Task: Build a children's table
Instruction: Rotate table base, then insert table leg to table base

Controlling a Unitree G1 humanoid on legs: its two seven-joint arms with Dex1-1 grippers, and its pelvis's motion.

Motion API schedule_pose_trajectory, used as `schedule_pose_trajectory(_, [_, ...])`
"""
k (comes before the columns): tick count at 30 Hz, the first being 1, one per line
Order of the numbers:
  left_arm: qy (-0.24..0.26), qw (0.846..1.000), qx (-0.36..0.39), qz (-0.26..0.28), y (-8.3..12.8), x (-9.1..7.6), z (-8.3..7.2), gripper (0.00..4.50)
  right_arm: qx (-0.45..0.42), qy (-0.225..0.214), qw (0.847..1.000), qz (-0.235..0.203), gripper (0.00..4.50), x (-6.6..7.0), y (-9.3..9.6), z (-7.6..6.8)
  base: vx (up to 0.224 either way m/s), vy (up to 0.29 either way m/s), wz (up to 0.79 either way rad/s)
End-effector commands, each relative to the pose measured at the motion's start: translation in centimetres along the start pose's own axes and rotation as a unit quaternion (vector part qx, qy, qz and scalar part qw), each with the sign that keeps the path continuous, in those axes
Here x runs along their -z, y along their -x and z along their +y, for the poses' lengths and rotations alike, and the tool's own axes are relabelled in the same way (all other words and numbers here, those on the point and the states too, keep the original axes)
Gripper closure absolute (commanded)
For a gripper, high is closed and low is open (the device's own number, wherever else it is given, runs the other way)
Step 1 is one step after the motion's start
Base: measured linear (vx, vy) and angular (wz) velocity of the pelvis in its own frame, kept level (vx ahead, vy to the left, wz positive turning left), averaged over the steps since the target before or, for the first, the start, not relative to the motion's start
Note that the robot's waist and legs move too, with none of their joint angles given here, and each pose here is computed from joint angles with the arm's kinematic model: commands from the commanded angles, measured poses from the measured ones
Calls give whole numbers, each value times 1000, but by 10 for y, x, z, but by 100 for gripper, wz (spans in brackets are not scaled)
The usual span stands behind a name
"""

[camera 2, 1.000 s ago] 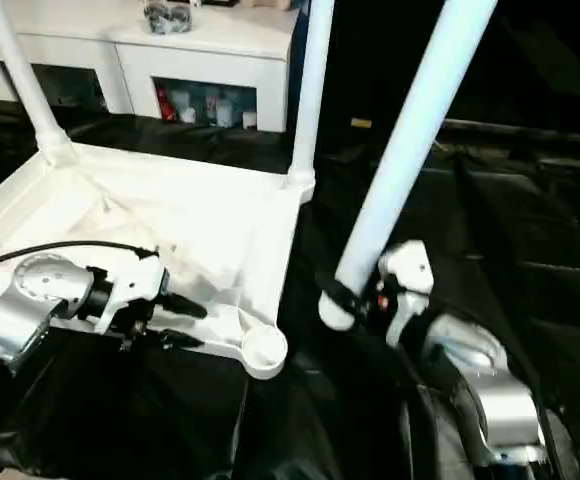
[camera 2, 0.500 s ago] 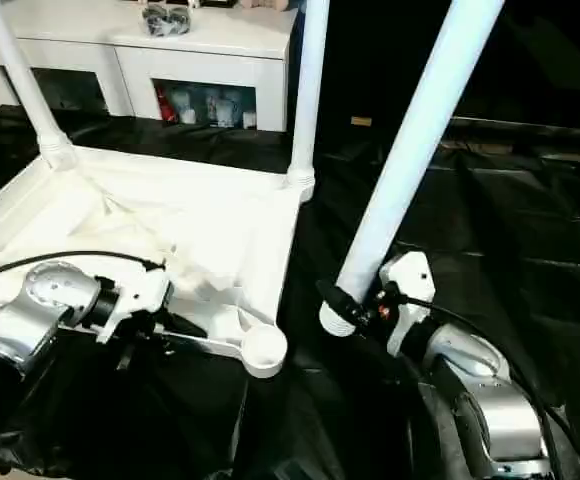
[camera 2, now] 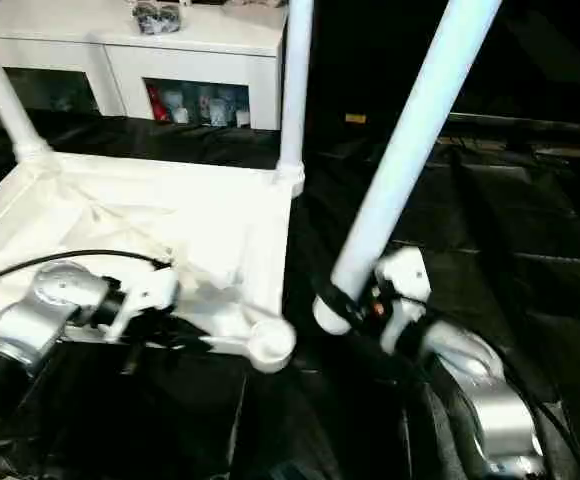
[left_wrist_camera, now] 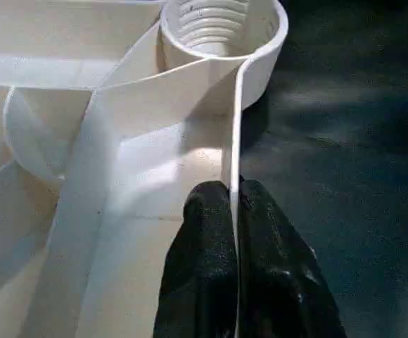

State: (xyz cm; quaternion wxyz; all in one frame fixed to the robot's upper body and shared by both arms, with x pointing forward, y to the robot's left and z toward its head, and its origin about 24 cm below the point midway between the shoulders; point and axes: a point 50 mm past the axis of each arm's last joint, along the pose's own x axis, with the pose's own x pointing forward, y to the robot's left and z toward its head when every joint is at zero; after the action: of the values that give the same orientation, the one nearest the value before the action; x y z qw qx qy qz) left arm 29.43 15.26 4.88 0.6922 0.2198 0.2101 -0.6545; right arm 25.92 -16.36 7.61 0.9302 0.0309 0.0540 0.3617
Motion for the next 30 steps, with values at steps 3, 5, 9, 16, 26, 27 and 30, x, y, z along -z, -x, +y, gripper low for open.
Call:
schedule_pose_trajectory(3, [34,996,-74,-22,-12,-4,7,450,-4,-8,1000,-4,261,-9,-11,-1,0,0,0])
schedule_pose_trajectory(5, [38,995,-84,-28,-26,-10,5,450,4,-7,1000,1,261,-10,-22,-6,0,0,0])
schedule_pose_trajectory(9, [56,993,-100,-31,-39,-16,3,450,4,-2,1000,18,261,-11,-34,-8,0,0,0])
schedule_pose_trajectory(16, [60,992,-113,-18,-46,-18,2,450,-9,-4,996,91,261,0,-44,-14,0,0,0])
schedule_pose_trajectory(26, [71,992,-106,-27,-43,-23,3,450,-29,-21,991,125,261,12,-53,-15,0,0,0])
schedule_pose_trajectory(27, [70,992,-106,-25,-43,-23,4,450,-30,-22,991,129,261,12,-54,-15,0,0,0])
schedule_pose_trajectory(30, [61,992,-109,-23,-43,-24,5,450,-35,-30,990,131,261,14,-55,-15,0,0,0])
